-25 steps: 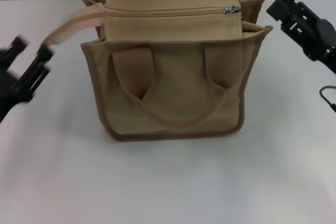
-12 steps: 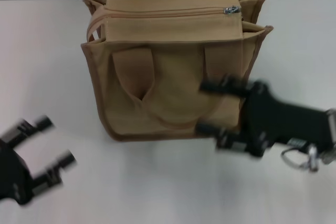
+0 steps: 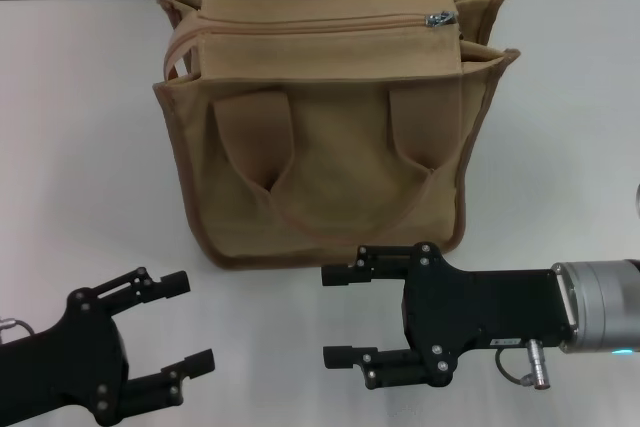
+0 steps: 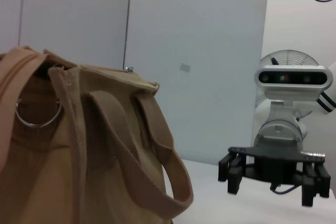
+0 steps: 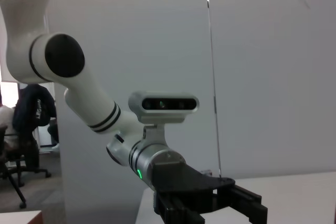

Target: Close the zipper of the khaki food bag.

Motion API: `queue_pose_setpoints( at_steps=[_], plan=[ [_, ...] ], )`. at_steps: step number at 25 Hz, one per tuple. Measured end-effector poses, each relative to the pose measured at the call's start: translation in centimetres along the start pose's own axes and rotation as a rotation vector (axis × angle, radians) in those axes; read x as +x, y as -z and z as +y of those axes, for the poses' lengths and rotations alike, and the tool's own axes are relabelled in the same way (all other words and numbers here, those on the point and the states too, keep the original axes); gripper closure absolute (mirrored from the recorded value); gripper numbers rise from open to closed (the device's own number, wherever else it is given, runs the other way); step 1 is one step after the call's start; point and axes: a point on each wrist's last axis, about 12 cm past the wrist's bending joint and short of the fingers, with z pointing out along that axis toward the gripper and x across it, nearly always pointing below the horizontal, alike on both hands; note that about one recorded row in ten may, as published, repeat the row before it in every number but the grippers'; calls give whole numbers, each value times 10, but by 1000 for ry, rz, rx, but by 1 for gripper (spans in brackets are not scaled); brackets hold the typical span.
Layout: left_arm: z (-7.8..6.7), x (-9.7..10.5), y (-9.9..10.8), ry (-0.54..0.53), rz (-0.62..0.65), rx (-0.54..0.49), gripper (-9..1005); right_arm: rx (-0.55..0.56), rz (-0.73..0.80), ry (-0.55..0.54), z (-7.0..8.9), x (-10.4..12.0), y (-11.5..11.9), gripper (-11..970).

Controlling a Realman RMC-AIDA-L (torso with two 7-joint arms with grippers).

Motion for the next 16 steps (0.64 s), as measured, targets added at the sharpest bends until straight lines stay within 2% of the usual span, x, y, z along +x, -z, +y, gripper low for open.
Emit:
queue_pose_setpoints(
  at_steps=[16],
  plan=[
    [3,2,-10,-4,9,0,213,51,33,-5,-3,6,1,261]
  ],
)
